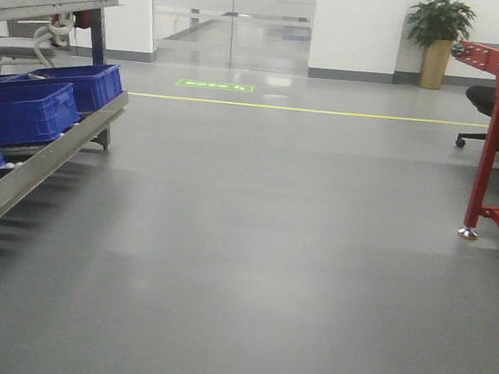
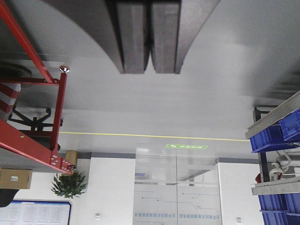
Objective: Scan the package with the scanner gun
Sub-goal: 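Drive the base forward along the aisle past the blue bins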
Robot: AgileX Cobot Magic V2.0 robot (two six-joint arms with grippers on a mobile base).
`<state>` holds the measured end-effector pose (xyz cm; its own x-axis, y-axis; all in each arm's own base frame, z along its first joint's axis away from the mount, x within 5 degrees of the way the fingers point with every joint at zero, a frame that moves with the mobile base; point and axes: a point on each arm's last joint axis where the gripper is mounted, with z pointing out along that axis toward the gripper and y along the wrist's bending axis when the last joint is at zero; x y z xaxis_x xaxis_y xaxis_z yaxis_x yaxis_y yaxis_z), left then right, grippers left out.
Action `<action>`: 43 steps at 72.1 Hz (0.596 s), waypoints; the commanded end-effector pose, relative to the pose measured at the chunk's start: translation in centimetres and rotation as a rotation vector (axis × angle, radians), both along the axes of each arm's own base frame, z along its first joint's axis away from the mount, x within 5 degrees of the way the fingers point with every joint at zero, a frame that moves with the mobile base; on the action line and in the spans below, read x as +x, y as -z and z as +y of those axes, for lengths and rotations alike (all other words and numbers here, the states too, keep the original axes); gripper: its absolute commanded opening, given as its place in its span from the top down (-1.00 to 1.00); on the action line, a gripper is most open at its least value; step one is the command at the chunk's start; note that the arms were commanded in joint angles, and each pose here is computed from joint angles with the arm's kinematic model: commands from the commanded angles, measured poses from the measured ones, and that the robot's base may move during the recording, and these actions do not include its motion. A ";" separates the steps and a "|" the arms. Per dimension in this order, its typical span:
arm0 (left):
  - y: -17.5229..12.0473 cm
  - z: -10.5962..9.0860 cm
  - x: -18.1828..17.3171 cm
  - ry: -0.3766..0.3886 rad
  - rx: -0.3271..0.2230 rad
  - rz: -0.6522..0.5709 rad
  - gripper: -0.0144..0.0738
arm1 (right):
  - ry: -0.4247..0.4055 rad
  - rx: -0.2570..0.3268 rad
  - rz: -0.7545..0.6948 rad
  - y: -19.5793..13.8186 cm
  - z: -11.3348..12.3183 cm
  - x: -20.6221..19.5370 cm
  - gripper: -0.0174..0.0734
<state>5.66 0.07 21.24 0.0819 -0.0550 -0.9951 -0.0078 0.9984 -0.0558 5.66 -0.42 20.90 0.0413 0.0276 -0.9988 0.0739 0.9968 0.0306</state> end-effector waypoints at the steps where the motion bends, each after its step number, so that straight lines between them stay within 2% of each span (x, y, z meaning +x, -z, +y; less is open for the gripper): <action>1: -0.2 0.0 -0.1 -0.004 -0.006 -0.023 0.92 | 0.005 -0.003 -0.020 -0.2 0.0 0.0 0.99; 43: -0.2 0.0 -0.1 -0.004 -0.006 -0.023 0.92 | 0.005 -0.003 -0.020 -0.2 0.0 0.0 0.99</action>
